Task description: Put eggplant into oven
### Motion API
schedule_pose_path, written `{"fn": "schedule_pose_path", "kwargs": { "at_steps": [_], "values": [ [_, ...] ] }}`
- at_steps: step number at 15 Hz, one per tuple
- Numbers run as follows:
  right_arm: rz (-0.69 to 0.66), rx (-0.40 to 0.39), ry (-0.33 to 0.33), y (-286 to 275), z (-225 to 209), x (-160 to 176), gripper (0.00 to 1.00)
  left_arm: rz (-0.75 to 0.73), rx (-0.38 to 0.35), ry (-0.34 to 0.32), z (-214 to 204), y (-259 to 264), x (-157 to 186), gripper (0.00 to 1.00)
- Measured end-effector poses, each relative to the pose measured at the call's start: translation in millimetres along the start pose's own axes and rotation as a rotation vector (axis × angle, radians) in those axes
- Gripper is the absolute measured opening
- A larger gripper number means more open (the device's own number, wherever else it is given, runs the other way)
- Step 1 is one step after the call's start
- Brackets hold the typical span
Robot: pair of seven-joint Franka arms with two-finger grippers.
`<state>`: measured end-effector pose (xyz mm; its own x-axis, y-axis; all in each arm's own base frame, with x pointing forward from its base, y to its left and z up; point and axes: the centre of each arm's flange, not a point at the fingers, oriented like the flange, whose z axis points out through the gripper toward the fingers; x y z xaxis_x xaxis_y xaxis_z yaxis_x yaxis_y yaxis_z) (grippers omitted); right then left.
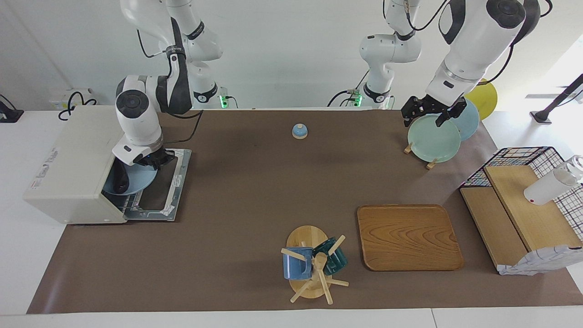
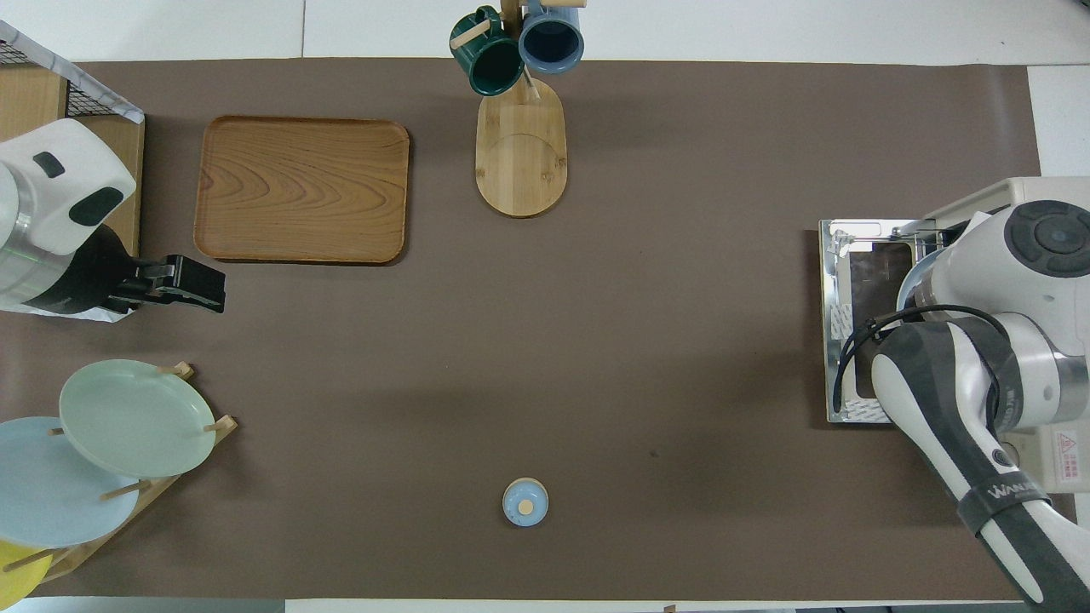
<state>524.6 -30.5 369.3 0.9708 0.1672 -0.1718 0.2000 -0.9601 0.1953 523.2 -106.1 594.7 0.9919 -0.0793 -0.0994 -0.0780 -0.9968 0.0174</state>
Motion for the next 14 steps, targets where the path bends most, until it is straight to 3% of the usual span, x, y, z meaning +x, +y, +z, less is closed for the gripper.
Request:
{"fn": "schedule_pose_path", "kwargs": {
  "at_steps": [2,3,6,9,14],
  "values": [
    [-0.026,-0.01,0.032,-12.4,-16.0,8.4,0.66,0.0,0.0,0.001,-0.5,0.1,-0.2,1.0],
    [-0.051,-0.017,0.054,-25.4,-28.1,14.4,0.66,0.001,0.0,0.001,-0.7,0.3,-0.4,1.0],
    [-0.092,-0.03,0.124,-75.6,-50.1,27.1,0.37,0.001,0.0,0.002,-0.9,0.5,-0.5,1.0],
    [-0.111,-0.023,0.166,-98.6,-30.6,34.9,0.04,0.001,0.0,0.002,-0.9,0.5,-0.5,1.0],
    [-0.081,-0.006,0.153,-93.7,18.7,41.6,0.01,0.004,0.0,0.002,-0.9,2.2,-0.8,1.0]
  ]
}}
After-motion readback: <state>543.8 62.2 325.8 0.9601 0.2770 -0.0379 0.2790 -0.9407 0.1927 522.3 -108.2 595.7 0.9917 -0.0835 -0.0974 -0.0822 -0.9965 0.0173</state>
